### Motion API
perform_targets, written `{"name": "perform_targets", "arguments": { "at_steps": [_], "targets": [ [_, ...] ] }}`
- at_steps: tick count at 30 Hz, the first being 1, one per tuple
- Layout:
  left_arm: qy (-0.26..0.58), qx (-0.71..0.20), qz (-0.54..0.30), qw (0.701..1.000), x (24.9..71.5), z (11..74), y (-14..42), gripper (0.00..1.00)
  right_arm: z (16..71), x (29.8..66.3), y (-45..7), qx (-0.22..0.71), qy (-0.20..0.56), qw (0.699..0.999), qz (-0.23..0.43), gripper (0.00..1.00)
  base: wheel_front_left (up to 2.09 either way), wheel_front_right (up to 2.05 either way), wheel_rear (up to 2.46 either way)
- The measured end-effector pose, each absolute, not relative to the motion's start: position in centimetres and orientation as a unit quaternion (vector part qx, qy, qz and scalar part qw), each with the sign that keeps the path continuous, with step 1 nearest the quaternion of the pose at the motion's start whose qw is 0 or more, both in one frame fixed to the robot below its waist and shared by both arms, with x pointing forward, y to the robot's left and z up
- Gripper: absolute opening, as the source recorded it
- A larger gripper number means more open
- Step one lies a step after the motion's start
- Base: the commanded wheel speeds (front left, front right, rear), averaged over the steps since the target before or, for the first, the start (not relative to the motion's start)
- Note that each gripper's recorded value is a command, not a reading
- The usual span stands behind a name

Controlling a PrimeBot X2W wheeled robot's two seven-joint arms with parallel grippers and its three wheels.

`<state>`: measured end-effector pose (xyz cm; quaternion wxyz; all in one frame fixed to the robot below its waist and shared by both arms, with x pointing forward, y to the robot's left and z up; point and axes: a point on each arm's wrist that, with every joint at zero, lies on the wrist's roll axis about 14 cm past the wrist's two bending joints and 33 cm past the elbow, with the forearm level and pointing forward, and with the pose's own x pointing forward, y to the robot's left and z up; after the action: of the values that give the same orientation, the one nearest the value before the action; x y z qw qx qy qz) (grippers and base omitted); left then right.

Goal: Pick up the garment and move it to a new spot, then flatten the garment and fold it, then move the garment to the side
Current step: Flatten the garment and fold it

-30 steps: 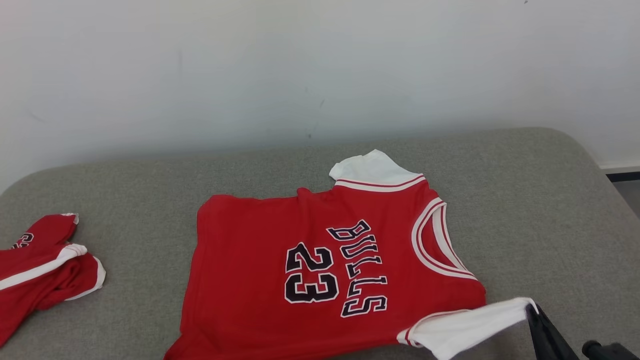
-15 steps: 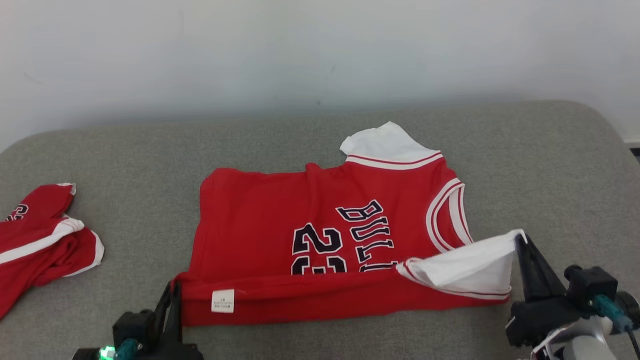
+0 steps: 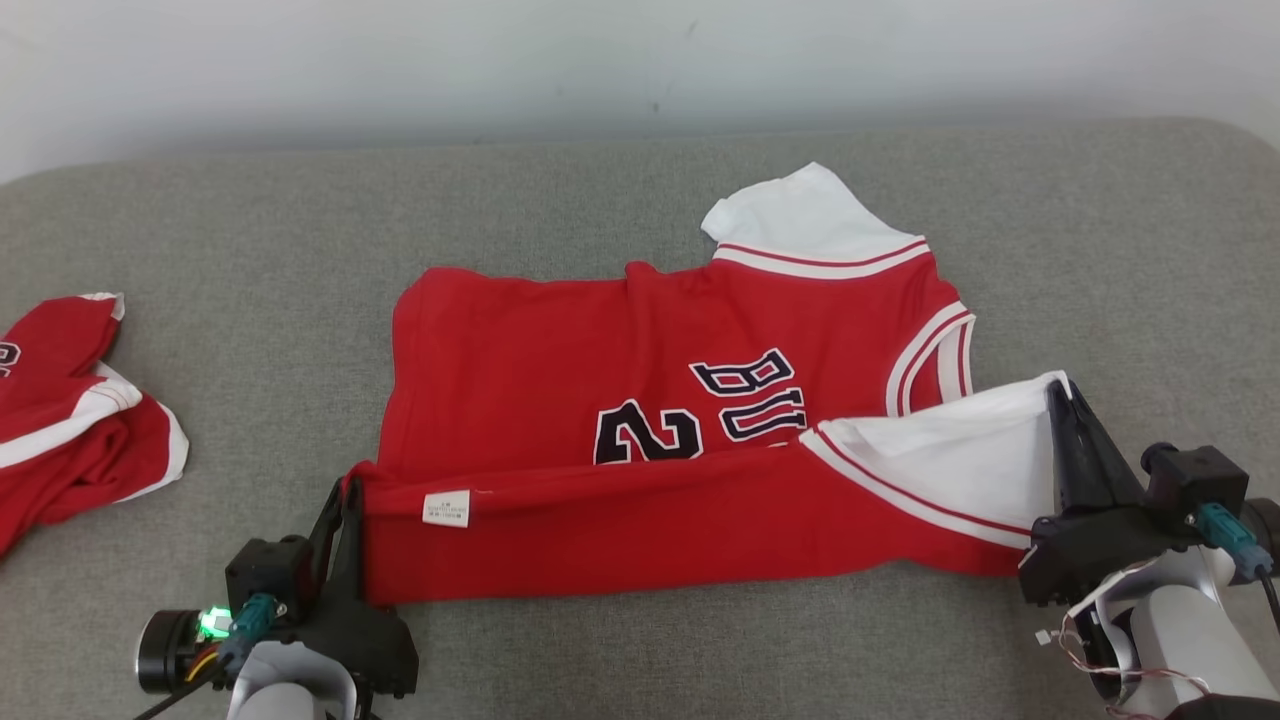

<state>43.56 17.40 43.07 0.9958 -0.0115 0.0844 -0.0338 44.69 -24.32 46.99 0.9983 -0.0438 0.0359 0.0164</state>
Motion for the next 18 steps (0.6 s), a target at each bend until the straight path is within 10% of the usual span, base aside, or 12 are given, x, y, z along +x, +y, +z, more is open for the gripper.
{"name": "perform_targets", "arguments": {
  "at_steps": [5, 7, 8, 18],
  "targets": [
    [0.081, -0.009, -0.036, 0.996, 44.5, 43.1, 17.3, 0.0, 46.0, 45.5, -24.1, -0.044, 0.049, 0.998, 0.018, 0.0, 0.0, 0.0, 0.0],
    [0.078, -0.008, -0.032, 0.996, 44.7, 43.3, 17.5, 1.0, 45.9, 45.8, -23.7, -0.039, 0.048, 0.998, 0.02, 0.76, 0.0, 0.0, 0.0],
    [0.076, -0.008, -0.031, 0.997, 44.7, 43.3, 17.6, 1.0, 46.2, 46.0, -23.5, -0.035, 0.042, 0.998, 0.021, 1.0, 0.0, 0.0, 0.0],
    [0.103, -0.028, -0.001, 0.994, 40.5, 41.2, 18.8, 1.0, 45.5, 42.9, -23.9, -0.009, 0.043, 0.999, 0.007, 1.0, 0.0, 0.0, 0.0]
  ]
}}
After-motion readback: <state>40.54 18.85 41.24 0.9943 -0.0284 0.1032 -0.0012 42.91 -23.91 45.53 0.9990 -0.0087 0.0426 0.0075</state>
